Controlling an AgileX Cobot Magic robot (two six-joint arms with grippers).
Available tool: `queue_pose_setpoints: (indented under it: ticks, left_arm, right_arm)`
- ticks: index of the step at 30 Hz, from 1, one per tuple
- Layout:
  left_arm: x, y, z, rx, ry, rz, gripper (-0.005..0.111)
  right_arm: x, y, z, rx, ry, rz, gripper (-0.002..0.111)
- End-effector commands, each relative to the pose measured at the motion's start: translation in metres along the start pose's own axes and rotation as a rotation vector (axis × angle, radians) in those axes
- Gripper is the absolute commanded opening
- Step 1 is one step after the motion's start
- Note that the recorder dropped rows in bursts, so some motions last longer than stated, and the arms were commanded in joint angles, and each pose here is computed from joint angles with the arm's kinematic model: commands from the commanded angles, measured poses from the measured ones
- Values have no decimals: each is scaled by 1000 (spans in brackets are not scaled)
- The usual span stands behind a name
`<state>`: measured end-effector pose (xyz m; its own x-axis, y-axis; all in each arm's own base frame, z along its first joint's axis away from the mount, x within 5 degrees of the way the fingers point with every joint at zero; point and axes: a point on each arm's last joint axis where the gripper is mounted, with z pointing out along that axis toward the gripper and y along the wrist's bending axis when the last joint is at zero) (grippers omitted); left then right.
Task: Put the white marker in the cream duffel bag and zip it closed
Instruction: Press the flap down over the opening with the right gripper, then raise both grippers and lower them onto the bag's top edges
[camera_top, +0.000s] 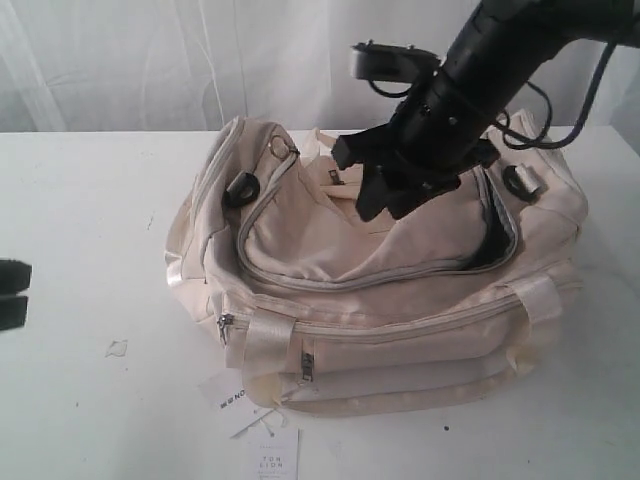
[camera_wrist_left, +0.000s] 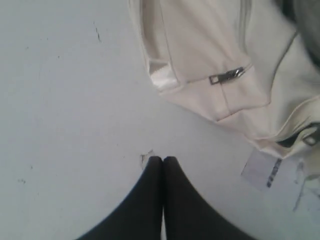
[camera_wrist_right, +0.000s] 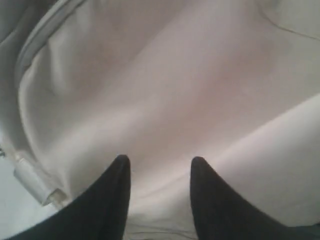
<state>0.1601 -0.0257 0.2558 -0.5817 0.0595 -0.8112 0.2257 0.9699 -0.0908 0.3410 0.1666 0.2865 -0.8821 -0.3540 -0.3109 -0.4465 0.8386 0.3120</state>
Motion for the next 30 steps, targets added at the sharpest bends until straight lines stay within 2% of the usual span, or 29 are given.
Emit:
queue_pose_setpoints:
  ticks: [1,2,3,6,8,10,14,16,21,23,24,25,26,27,30]
  left_arm:
    - [-43,-4,-7,35,-64,-12,0]
    - [-49,-4,-3,43,-49,-4,0]
    - [-59,-3,8,62,-4,6,0]
    - [-77,-5,38,184,196,96,0]
    - [-93,-8,55,289,288,137,0]
    - [-106,-10,63,345,284,157,0]
    - [-137,-18,79,470,170,132,0]
    - [-156,-20,92,533,84,123,0]
    - [-171,-15,125,558,79,67,1]
    - [-171,-15,145,612,74,46,13]
    - [-172,-14,160,632,65,25,25]
    - [-173,-12,173,645,63,-17,38]
    - [-175,-12,178,652,56,-33,43]
    - [-178,-11,186,660,45,-46,49]
    - [-188,-8,199,659,12,-13,50]
  right_arm:
    - [-5,-34,-17,44,-100,104,20]
    - [-6,-38,-19,41,-115,113,14]
    - [-9,-43,-22,14,-147,110,0]
    - [-15,-59,-27,-72,-232,162,0]
    - [-17,-90,-29,-148,-290,284,0]
    - [-16,-114,-29,-249,-317,352,0]
    - [-10,-147,-32,-519,-353,356,0]
    - [-11,-165,-29,-554,-399,400,0]
    - [-11,-164,-28,-518,-415,285,0]
    - [-11,-173,-20,-452,-414,313,0]
    - [-16,-186,-9,-403,-455,407,0]
    - [-20,-190,1,-447,-448,410,0]
    - [-21,-186,5,-495,-423,355,0]
    - [-21,-178,12,-531,-388,216,0]
    - [-22,-171,23,-505,-383,68,0]
